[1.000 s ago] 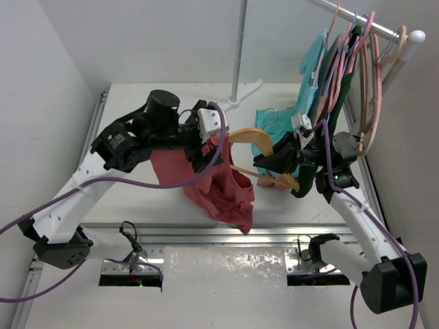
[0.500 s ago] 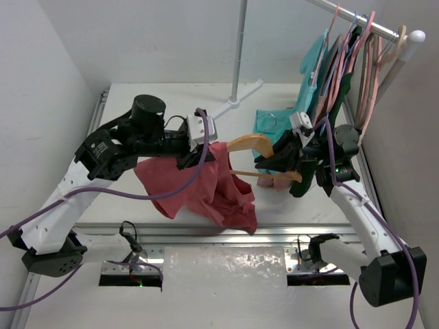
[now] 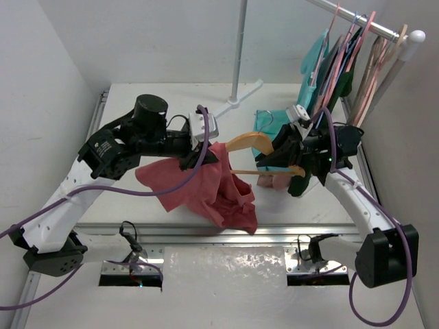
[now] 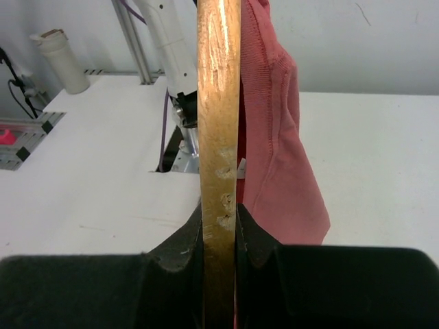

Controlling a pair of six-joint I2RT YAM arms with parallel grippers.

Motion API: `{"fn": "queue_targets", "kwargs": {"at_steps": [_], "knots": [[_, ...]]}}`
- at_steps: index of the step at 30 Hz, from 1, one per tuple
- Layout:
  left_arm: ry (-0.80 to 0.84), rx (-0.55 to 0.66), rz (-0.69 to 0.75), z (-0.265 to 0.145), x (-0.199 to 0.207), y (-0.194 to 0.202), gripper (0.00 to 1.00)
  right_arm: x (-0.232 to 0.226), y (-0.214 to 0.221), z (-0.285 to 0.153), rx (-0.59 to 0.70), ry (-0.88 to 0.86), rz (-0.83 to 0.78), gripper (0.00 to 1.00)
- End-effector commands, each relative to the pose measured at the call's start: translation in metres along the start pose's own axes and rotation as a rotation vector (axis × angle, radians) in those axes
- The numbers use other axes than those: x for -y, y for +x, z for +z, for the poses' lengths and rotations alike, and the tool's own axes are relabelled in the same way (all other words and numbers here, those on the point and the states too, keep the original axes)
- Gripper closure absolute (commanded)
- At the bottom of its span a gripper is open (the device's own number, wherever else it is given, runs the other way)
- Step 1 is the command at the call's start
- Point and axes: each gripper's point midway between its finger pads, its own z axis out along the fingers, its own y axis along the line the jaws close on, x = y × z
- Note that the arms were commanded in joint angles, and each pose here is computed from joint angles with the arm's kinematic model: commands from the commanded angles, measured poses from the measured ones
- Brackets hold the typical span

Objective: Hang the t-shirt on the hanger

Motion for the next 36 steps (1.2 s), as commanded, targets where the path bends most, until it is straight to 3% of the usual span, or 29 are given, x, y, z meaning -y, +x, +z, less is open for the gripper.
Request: {"fn": "queue_targets", "kwargs": {"at_steps": [1, 4, 6, 8, 11, 13, 14, 17, 20, 22, 24, 28, 33, 36], "knots": [[0.015, -0.005, -0.001, 0.007, 0.000, 0.006, 1.00, -0.012, -0.042, 0.004, 0.022, -0.008, -0.190, 1.00], [-0.113, 0.009, -0.030, 0.002, -0.017, 0.009, 1.00, -0.009, -0.044, 0.004, 0.032, -0.002, -0.170, 1.00], [-0.196, 0.007, -0.037, -0.004, -0.025, 0.018, 1.00, -0.004, -0.044, 0.005, 0.054, 0.017, -0.140, 0.94], [-0.255, 0.013, -0.053, -0.008, -0.030, 0.026, 1.00, 0.005, -0.041, 0.005, 0.069, 0.040, -0.145, 0.75], [-0.357, 0.085, -0.073, -0.028, -0.033, 0.029, 1.00, 0.021, -0.028, 0.005, 0.080, 0.096, -0.050, 0.65], [-0.452, 0.138, -0.084, -0.048, -0.037, 0.028, 1.00, 0.031, -0.029, 0.005, 0.105, 0.155, -0.066, 0.50], [-0.468, 0.130, -0.100, -0.047, -0.038, 0.038, 1.00, 0.036, -0.025, 0.004, 0.107, 0.184, -0.012, 0.41], [-0.550, 0.099, -0.132, -0.058, -0.043, 0.057, 1.00, 0.068, -0.033, -0.006, 0.127, 0.396, 0.007, 0.29], [-0.604, 0.103, -0.148, -0.064, -0.046, 0.067, 1.00, 0.071, -0.037, -0.013, 0.129, 0.482, 0.028, 0.29], [-0.699, 0.103, -0.178, -0.080, -0.053, 0.075, 1.00, 0.097, -0.040, -0.034, 0.155, 0.711, 0.124, 0.26], [-0.797, 0.086, -0.207, -0.095, -0.061, 0.083, 1.00, 0.101, -0.034, -0.045, 0.153, 0.816, 0.229, 0.27], [-0.766, 0.133, -0.199, -0.099, -0.050, 0.086, 1.00, 0.077, 0.000, -0.001, 0.123, 0.708, 0.376, 0.32], [-0.738, 0.247, -0.197, -0.121, -0.033, 0.068, 1.00, 0.055, 0.052, 0.067, -0.014, 0.674, 0.430, 0.38], [-0.711, 0.225, -0.205, -0.115, -0.030, 0.070, 1.00, 0.056, 0.068, 0.086, -0.037, 0.705, 0.413, 0.42]]}}
